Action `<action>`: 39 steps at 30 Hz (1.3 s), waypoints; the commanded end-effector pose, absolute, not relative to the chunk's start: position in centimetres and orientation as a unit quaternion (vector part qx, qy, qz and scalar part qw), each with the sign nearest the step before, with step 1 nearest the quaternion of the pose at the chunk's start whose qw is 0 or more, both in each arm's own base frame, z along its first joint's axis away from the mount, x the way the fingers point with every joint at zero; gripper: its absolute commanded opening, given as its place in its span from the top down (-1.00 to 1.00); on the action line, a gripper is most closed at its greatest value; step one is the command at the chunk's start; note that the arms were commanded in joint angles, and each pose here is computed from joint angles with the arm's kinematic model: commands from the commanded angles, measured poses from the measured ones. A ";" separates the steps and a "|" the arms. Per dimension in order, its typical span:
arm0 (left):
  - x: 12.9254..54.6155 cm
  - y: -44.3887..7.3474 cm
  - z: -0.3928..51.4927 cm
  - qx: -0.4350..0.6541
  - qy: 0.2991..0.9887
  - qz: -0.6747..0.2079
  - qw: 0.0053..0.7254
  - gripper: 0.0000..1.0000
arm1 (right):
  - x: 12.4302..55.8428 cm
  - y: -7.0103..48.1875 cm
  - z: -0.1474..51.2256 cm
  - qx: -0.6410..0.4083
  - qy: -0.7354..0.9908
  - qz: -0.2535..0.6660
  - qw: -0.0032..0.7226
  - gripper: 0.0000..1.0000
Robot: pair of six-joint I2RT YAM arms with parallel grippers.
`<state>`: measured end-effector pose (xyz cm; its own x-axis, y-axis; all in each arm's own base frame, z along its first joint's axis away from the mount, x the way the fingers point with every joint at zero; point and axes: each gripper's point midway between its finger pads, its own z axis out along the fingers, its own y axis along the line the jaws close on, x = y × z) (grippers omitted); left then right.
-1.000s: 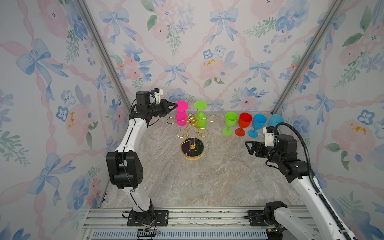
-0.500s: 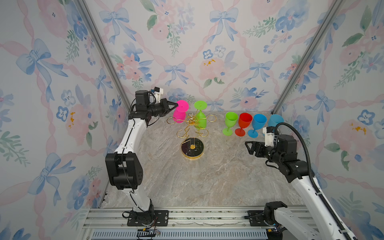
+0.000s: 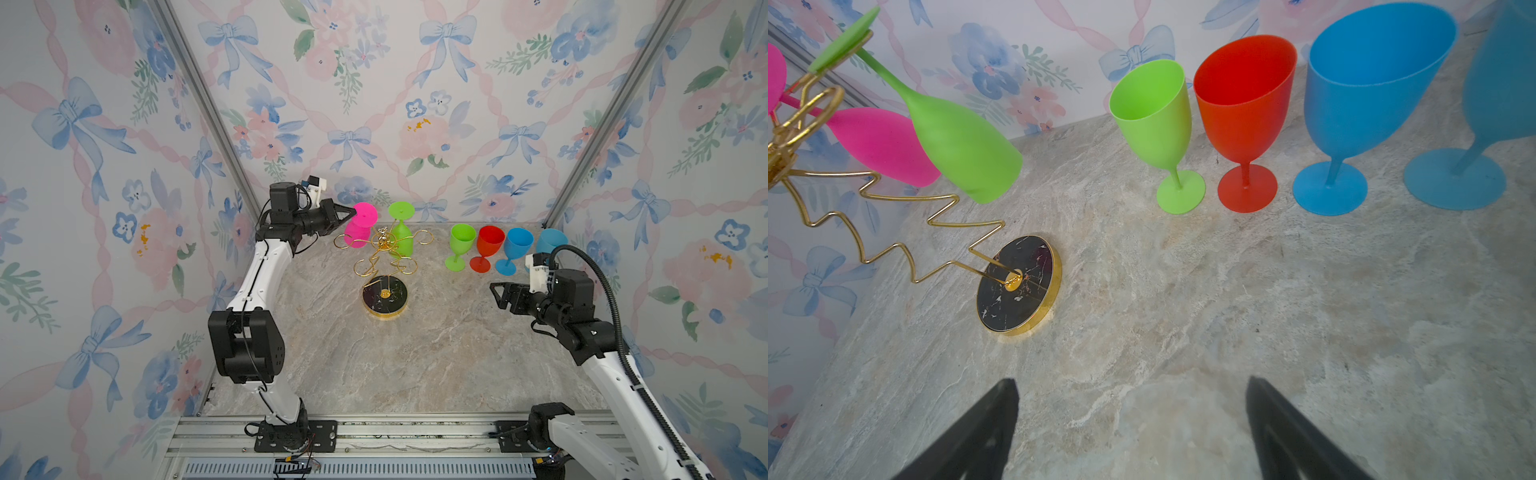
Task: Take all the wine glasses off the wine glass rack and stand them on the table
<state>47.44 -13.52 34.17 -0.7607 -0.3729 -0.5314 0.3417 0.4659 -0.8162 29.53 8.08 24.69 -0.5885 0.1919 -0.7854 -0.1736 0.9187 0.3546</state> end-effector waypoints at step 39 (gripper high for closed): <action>45.8 -16.7 36.5 0.024 0.771 -0.545 0.329 1.00 | 29.1 8.0 25.0 0.007 0.864 0.201 0.462 -0.77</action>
<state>46.09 -16.03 34.79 -0.7905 -0.3341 -0.5134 0.3586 0.4271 -0.8300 29.38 7.94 25.03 -0.5775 0.1946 -0.7929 -0.1719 0.9204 0.3511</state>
